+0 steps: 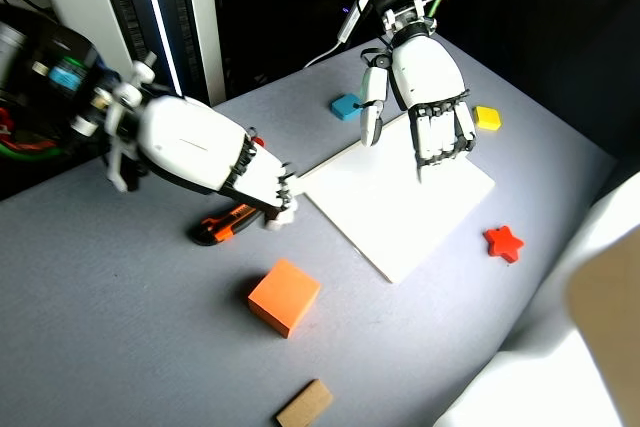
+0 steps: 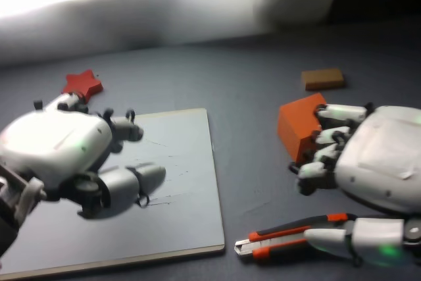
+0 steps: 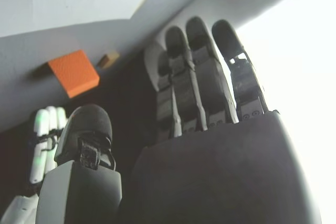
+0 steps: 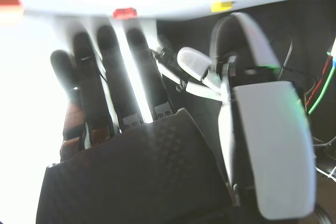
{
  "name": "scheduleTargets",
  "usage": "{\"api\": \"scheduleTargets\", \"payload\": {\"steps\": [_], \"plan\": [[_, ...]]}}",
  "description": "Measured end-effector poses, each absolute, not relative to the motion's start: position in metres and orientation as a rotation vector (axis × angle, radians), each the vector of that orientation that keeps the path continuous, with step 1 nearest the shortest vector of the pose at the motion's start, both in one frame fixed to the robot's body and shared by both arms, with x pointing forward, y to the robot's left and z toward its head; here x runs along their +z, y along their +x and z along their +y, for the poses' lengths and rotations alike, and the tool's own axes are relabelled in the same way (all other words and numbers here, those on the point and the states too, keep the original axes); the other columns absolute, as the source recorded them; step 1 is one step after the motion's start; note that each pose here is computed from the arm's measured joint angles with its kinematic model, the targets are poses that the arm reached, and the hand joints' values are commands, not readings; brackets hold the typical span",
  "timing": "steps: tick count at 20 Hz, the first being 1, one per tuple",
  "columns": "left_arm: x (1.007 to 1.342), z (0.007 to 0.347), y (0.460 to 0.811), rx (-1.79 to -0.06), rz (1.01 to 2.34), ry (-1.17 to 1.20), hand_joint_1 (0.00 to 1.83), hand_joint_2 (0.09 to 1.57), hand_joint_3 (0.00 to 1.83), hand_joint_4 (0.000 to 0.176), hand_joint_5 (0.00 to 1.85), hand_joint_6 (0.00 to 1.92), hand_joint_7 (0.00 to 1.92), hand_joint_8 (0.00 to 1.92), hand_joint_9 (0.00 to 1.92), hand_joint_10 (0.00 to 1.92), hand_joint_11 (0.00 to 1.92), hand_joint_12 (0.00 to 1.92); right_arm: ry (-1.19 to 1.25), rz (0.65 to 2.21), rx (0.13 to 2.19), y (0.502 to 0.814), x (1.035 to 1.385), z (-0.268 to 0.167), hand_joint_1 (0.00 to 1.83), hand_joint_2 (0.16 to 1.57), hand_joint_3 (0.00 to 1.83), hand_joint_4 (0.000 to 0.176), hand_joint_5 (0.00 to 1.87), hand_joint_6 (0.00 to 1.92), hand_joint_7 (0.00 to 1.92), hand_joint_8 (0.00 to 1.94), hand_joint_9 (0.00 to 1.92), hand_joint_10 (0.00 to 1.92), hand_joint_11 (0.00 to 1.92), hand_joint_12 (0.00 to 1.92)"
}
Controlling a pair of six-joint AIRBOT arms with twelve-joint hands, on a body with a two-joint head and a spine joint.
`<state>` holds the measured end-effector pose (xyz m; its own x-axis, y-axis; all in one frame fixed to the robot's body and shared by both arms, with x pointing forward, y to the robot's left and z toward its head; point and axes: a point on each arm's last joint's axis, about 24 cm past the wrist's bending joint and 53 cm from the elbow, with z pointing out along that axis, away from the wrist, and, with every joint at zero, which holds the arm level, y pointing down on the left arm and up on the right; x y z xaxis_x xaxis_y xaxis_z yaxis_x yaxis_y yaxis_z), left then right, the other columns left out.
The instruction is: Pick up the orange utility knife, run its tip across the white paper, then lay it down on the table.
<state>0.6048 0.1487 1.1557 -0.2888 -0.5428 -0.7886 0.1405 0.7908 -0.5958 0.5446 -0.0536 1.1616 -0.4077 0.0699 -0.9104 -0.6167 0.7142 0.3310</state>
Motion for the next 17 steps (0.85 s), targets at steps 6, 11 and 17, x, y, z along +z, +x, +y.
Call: {"api": "scheduleTargets", "payload": {"steps": [6, 11, 17], "plan": [[1.148, 0.145, 0.587, -0.702, 1.768, -0.311, 0.2, 1.46, 0.01, 0.0, 1.14, 1.92, 1.3, 1.92, 1.29, 1.92, 1.15, 1.92, -0.363, 1.87, 0.764, 0.548, 1.178, -0.085, 0.13, 1.51, 0.0, 0.158, 1.22, 1.87, 1.41, 1.77, 1.44, 1.91, 1.43, 1.92], [1.152, 0.142, 0.587, -0.725, 1.755, -0.312, 0.36, 1.57, 0.03, 0.175, 1.27, 1.92, 1.35, 1.92, 1.38, 1.92, 1.32, 1.92, -0.318, 1.893, 0.759, 0.551, 1.193, -0.104, 0.54, 1.5, 0.0, 0.176, 1.28, 1.92, 1.41, 1.94, 1.48, 1.92, 1.5, 1.92], [1.158, 0.139, 0.588, -0.75, 1.737, -0.316, 0.41, 1.57, 0.03, 0.176, 1.27, 1.92, 1.35, 1.92, 1.37, 1.92, 1.32, 1.92, -0.294, 1.888, 0.733, 0.551, 1.195, -0.116, 0.58, 1.49, 0.0, 0.176, 1.27, 1.92, 1.38, 1.94, 1.46, 1.92, 1.46, 1.92]]}}
